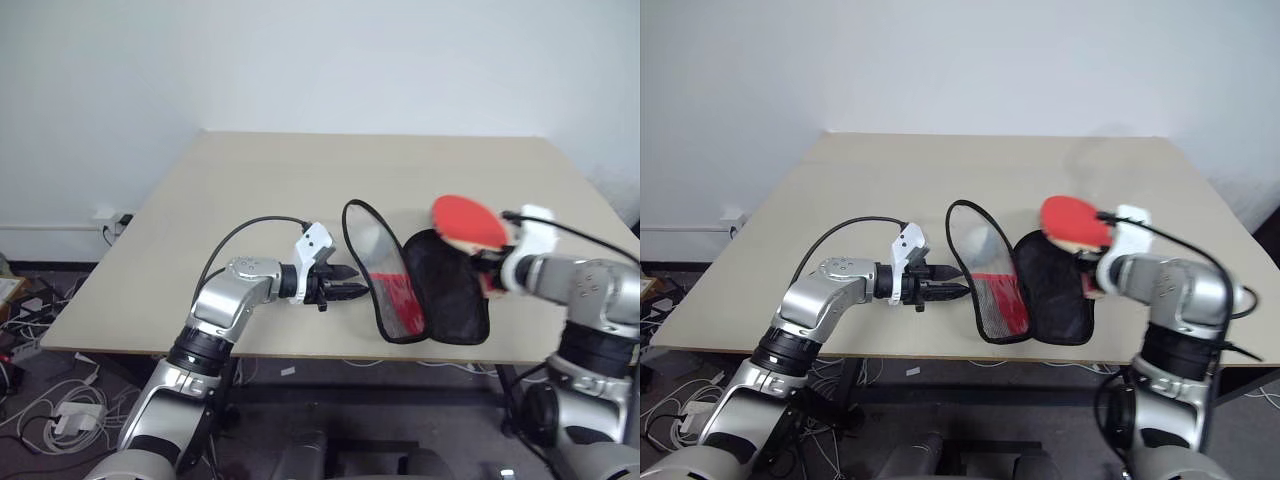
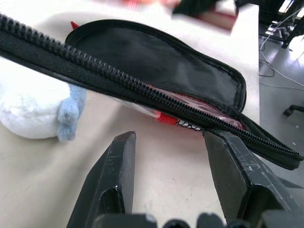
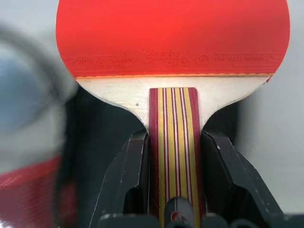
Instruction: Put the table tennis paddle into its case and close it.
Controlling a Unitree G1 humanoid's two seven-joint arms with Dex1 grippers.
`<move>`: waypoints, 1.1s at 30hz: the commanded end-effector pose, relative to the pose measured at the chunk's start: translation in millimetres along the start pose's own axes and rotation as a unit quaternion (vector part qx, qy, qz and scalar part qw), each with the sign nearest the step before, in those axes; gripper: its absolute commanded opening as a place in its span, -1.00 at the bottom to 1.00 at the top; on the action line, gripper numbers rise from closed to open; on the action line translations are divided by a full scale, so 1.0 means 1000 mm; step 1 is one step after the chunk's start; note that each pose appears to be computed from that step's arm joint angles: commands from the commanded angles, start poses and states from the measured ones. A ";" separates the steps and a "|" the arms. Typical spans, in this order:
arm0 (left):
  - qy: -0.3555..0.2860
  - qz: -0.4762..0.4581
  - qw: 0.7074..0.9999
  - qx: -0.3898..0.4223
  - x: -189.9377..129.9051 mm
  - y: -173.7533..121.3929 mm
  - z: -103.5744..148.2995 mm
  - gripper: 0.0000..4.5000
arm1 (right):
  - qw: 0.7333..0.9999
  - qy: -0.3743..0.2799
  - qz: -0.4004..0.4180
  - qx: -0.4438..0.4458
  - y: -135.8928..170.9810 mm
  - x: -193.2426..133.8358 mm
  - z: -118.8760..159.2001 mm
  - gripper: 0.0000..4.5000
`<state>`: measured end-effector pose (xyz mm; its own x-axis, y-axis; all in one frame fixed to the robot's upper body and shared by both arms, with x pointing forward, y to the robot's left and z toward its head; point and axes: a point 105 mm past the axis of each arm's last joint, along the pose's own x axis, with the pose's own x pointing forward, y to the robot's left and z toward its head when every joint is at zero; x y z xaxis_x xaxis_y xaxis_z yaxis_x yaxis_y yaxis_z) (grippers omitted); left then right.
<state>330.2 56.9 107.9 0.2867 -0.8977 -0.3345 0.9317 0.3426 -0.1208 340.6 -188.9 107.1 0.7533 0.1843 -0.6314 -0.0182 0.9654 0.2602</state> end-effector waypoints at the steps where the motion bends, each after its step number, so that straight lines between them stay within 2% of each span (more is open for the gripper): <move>1: -0.016 0.001 0.999 0.027 -0.002 0.002 0.016 0.04 | 0.999 -0.037 -0.039 0.006 -0.006 -0.010 0.007 -0.47; 5: -0.017 0.000 0.999 0.027 -0.001 0.003 0.017 0.04 | 0.998 -0.011 -0.054 0.027 -0.004 -0.002 -0.017 -0.47; 19: -0.014 -0.002 0.999 0.031 0.002 0.006 0.016 0.04 | 0.996 0.006 -0.078 0.031 -0.018 -0.003 -0.038 -0.47; 32: -0.015 0.004 0.999 0.034 0.001 0.009 0.018 0.04 | 0.997 0.023 -0.078 0.009 -0.012 0.002 -0.052 -0.47; 33: -0.015 0.004 0.999 0.034 0.001 0.009 0.018 0.04 | 0.997 0.022 -0.079 0.005 -0.012 0.002 -0.052 -0.31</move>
<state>338.2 55.5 107.8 0.2856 -0.8982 -0.3340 0.9351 0.3375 -0.1080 310.0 -185.6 61.8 0.7054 0.0658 -0.7058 0.0950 0.9779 0.1861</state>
